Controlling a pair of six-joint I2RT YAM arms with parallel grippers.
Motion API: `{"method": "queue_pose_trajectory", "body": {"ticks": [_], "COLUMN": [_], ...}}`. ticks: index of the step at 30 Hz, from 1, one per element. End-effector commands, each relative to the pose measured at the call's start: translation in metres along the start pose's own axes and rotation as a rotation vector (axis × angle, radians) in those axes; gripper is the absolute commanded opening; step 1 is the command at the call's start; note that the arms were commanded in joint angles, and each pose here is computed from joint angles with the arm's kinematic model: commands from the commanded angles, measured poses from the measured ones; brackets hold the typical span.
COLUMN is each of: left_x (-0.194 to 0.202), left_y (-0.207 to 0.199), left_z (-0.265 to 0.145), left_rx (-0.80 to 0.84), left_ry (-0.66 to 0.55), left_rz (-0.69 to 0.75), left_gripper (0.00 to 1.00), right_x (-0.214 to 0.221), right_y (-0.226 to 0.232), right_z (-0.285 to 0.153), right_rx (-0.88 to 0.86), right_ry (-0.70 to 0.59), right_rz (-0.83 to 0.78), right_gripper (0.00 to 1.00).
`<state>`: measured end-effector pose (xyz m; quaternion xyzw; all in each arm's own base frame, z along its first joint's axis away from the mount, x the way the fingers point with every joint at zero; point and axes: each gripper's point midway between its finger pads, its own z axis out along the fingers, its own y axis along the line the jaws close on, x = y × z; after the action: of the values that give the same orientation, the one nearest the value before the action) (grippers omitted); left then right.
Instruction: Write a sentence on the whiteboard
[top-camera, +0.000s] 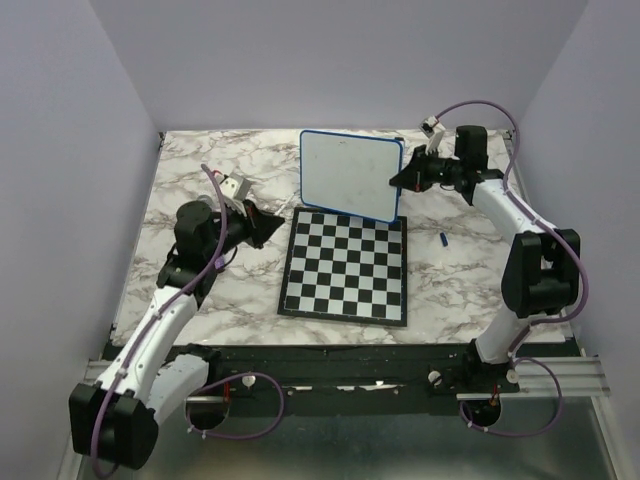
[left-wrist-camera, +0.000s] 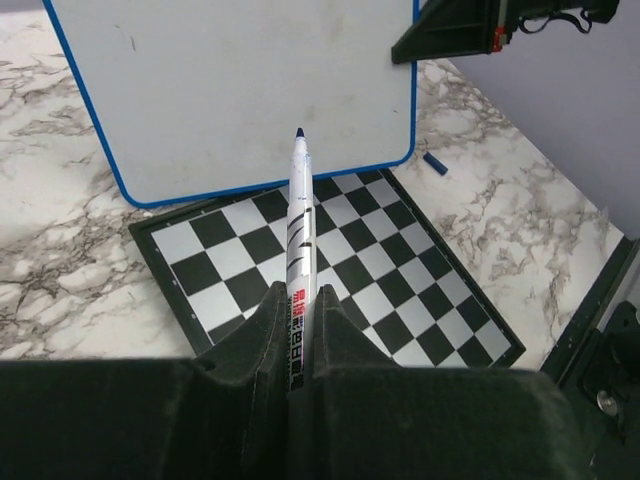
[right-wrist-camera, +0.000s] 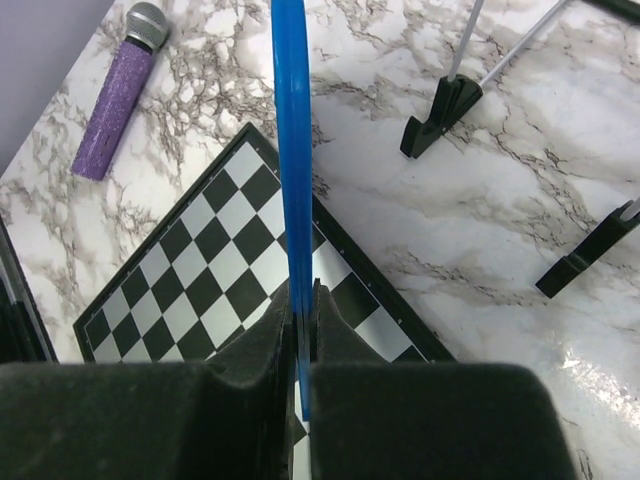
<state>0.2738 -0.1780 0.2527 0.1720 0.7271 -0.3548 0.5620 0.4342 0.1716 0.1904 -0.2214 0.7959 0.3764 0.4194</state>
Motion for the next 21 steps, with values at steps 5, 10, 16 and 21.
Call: {"method": "queue_pose_trajectory", "body": {"ticks": [5,10,16,21], "left_x": [-0.03,-0.038,-0.031,-0.023], "left_y": [0.035,0.051,0.089,0.129], "left_z": [0.038,0.054,0.081,0.115], "left_rx": [0.138,0.106,0.0,-0.092], "left_ry": [0.003,0.017,0.056,0.149], "left_rz": [-0.136,-0.131,-0.206,-0.268], "left_gripper": [0.0,0.0,0.0,0.0], "right_x": [0.005,-0.001,-0.003,-0.003], "right_y": [-0.017,-0.022,-0.024,-0.026], "right_z": [0.005,0.007,0.009,0.008], "right_rx": [-0.013,-0.032,-0.039,-0.029], "right_ry": [0.077,0.077,0.082,0.092], "right_rz": [0.004,0.0,-0.009,-0.025], "right_gripper": [0.0,0.0,0.0,0.0]}}
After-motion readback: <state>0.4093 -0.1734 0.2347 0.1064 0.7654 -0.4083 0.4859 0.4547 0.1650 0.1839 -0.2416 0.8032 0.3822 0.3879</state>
